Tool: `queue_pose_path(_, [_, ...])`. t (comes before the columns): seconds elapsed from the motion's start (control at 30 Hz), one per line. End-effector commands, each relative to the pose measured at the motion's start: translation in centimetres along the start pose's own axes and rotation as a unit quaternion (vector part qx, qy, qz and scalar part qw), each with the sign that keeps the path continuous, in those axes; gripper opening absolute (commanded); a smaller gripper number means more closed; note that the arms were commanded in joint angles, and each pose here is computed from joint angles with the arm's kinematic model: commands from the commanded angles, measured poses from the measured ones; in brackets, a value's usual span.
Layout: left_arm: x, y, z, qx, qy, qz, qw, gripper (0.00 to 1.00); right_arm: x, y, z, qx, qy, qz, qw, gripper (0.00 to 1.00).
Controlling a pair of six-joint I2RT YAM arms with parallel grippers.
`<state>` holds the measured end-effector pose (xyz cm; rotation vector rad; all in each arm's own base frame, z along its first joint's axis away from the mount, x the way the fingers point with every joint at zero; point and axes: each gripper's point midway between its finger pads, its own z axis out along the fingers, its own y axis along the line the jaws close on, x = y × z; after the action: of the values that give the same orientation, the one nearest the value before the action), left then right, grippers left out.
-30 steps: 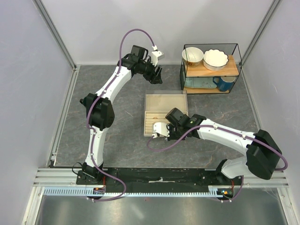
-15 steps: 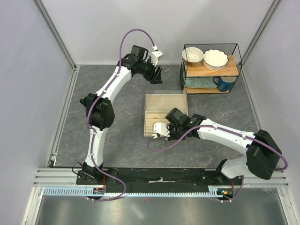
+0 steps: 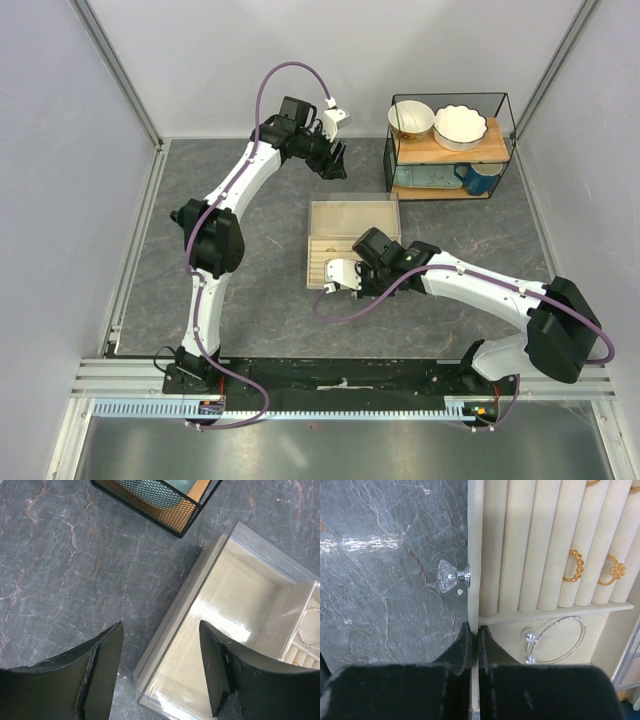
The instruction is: Organize the mixed jewelry
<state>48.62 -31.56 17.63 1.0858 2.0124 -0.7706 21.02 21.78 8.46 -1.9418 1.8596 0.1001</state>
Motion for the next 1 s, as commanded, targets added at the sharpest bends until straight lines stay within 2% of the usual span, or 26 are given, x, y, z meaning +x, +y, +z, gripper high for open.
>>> queue_pose_path(0.0, [0.0,-0.4,0.6,0.016,-0.004,0.017,1.000,0.69,-1.6,-2.2,-1.1,0.035,-0.019,-0.007,0.999,0.00])
queue_pose_path(0.5, [0.4,-0.9,1.3,0.026,0.001,0.023,0.999,0.69,-2.0,-2.5,-1.1,0.039,-0.029,0.004,0.999,0.00])
queue_pose_path(0.97, [3.3,-1.8,3.4,0.051,0.034,0.028,0.998,0.69,-2.7,-3.6,-1.2,0.050,-0.043,0.008,0.998,0.00])
